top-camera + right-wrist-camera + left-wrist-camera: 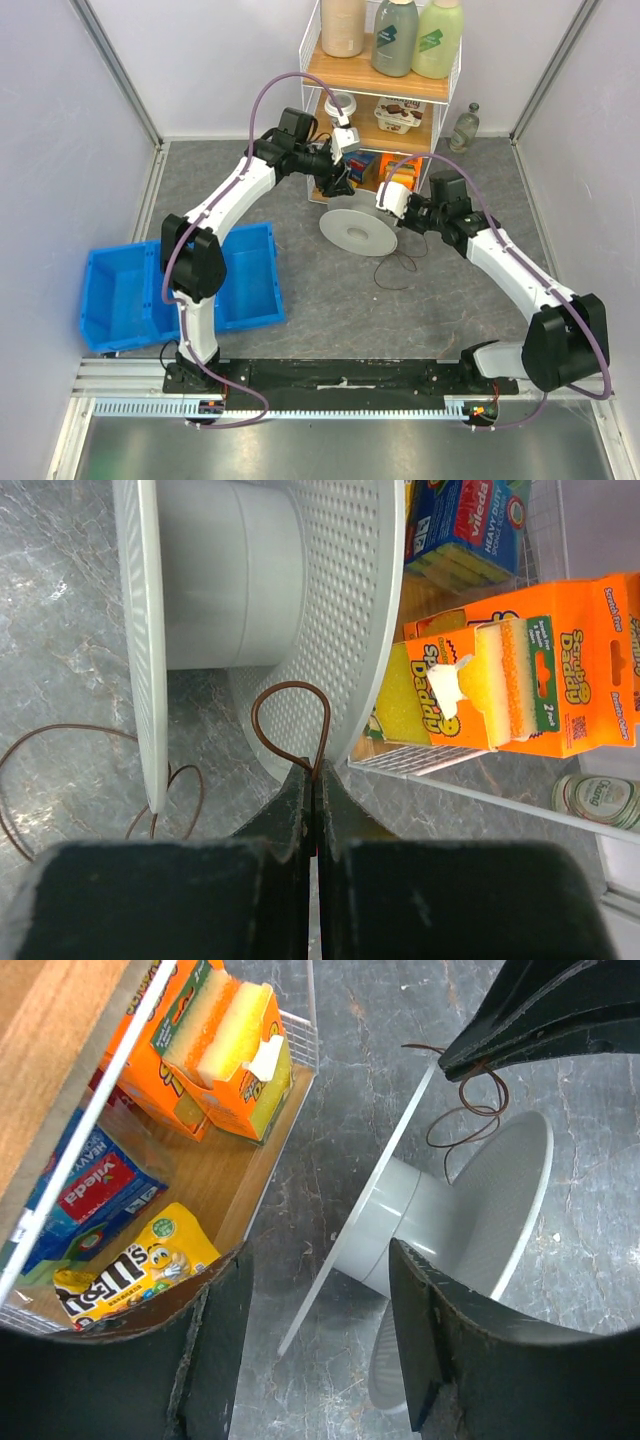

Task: Wrap the cables

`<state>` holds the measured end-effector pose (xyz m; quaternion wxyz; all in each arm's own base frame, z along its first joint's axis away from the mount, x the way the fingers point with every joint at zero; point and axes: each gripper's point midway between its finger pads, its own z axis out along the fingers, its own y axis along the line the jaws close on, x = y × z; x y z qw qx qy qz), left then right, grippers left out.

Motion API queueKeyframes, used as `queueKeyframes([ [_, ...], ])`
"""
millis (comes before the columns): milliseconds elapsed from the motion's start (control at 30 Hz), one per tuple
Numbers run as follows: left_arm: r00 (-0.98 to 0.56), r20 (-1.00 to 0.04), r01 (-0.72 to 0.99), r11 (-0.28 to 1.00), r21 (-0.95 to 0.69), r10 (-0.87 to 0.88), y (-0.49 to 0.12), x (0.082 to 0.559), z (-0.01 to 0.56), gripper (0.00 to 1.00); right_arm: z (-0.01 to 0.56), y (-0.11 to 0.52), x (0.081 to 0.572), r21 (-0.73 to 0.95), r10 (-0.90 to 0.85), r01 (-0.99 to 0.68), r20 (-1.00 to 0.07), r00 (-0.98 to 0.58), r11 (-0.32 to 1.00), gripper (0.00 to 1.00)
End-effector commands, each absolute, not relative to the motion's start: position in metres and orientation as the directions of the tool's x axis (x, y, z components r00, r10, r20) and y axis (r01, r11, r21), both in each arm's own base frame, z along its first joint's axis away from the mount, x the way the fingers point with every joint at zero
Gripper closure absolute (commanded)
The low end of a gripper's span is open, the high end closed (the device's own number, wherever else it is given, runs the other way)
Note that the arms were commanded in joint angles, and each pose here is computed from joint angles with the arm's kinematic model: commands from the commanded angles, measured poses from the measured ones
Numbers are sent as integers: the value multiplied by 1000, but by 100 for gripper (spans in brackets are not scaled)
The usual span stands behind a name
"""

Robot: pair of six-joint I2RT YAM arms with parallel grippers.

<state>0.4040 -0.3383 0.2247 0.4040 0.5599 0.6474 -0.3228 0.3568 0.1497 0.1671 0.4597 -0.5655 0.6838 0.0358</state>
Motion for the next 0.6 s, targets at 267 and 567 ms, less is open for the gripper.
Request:
queueKeyframes([
  [267,20,-922,999,26,33,387,-356,394,230,55,192,167,385,-589,-749,-751,-633,198,299,100],
  [567,-82,-926,995,-17,-95,368,-351,349,232,98,202,174,378,-613,-769,-747,-598,225,257,100],
])
